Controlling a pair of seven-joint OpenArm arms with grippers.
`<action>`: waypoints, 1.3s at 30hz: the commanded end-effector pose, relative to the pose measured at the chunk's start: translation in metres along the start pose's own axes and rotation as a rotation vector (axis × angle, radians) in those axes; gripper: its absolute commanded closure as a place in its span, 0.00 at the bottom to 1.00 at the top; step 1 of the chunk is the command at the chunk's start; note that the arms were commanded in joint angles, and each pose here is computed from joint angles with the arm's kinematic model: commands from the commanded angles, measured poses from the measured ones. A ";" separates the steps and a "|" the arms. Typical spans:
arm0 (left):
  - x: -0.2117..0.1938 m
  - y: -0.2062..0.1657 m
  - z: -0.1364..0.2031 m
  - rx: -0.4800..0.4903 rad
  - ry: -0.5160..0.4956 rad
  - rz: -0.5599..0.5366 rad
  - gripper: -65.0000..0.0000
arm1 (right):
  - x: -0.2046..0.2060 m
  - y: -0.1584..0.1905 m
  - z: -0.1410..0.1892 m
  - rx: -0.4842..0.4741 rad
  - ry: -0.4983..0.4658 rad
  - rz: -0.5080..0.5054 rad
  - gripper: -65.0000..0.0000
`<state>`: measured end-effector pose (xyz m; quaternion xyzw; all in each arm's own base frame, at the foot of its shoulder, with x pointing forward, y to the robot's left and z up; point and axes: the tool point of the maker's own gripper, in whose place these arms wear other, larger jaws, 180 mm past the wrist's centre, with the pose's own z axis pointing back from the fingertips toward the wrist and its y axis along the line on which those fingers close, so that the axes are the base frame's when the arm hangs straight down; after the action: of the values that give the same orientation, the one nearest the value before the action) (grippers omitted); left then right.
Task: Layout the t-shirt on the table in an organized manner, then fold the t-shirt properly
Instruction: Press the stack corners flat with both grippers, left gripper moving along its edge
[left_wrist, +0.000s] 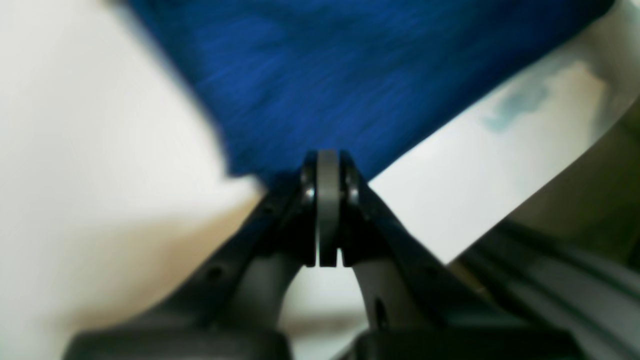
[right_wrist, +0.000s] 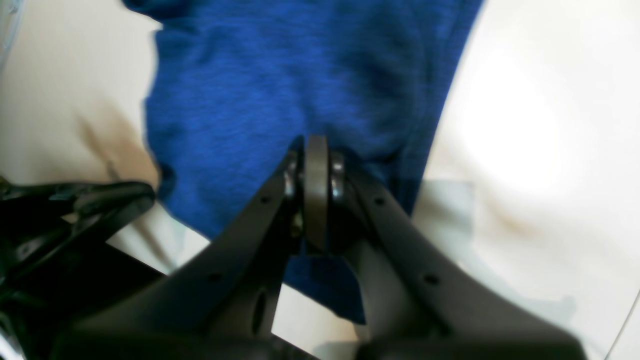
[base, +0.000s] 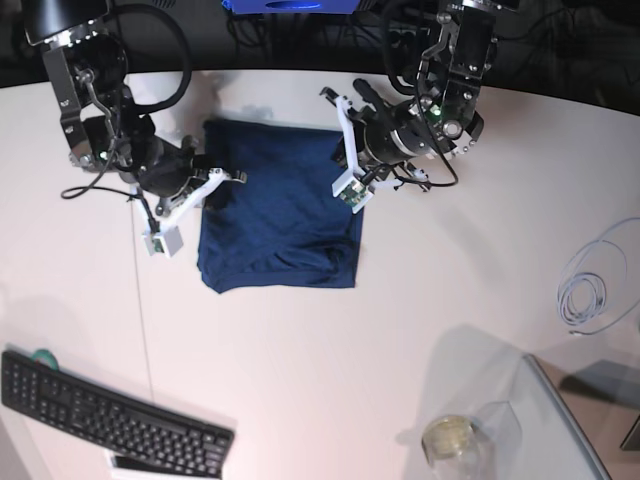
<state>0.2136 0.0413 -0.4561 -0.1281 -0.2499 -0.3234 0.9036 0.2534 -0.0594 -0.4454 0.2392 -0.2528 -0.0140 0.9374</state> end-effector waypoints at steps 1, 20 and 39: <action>-0.002 0.003 -0.002 0.003 -0.001 0.005 1.00 | 0.015 0.005 0.001 0.018 -0.037 0.010 1.00; -0.013 -0.011 0.016 0.002 -0.034 0.006 1.00 | 0.102 -0.010 -0.020 -0.023 -0.116 0.037 1.00; -0.036 0.000 -0.018 0.023 0.060 0.131 1.00 | 0.104 -0.049 -0.051 -0.123 -0.047 0.027 1.00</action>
<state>0.1983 0.0520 -0.4905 -0.1275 -0.2218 -0.2618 0.9306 0.3553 -0.0925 -0.4738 0.1746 -0.2500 -0.0258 0.9520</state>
